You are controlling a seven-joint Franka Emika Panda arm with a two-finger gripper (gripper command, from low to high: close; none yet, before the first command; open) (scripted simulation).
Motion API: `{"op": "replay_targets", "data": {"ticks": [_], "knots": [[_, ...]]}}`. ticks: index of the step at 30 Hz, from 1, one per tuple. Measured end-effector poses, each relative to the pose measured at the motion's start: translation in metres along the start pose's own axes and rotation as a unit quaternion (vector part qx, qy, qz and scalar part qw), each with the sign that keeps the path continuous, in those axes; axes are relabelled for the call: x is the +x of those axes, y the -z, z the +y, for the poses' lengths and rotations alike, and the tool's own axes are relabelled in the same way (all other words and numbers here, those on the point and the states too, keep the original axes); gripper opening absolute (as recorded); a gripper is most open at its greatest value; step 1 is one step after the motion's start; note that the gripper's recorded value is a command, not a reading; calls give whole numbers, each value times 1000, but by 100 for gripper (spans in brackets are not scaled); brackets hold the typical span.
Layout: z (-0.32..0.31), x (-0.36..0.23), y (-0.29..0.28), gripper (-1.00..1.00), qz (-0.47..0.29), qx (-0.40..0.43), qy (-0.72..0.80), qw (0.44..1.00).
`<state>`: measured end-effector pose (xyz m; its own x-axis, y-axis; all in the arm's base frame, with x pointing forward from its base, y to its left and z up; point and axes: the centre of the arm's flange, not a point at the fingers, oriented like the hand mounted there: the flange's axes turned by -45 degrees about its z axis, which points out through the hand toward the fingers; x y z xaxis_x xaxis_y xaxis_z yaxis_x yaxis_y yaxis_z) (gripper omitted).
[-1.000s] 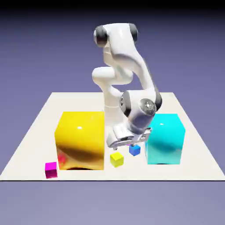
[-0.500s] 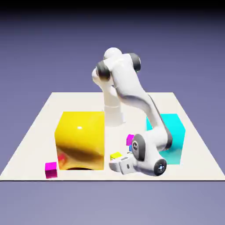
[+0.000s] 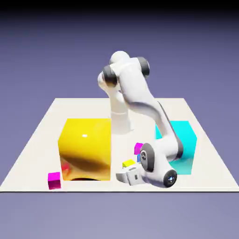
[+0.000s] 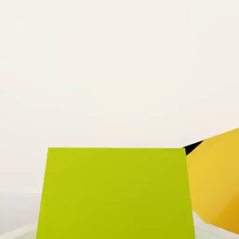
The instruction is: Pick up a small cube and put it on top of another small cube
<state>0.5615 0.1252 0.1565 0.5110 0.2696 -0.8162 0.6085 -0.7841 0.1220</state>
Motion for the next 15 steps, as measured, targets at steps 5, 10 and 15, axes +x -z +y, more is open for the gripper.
{"op": "replay_targets", "data": {"ticks": [5, 10, 15], "knots": [[-23, -50, 88, -100, 158, -110, -49, 980], [-66, -113, 167, -100, 314, -213, -85, 921], [-131, -183, 226, -100, 458, -310, -96, 828]]}}
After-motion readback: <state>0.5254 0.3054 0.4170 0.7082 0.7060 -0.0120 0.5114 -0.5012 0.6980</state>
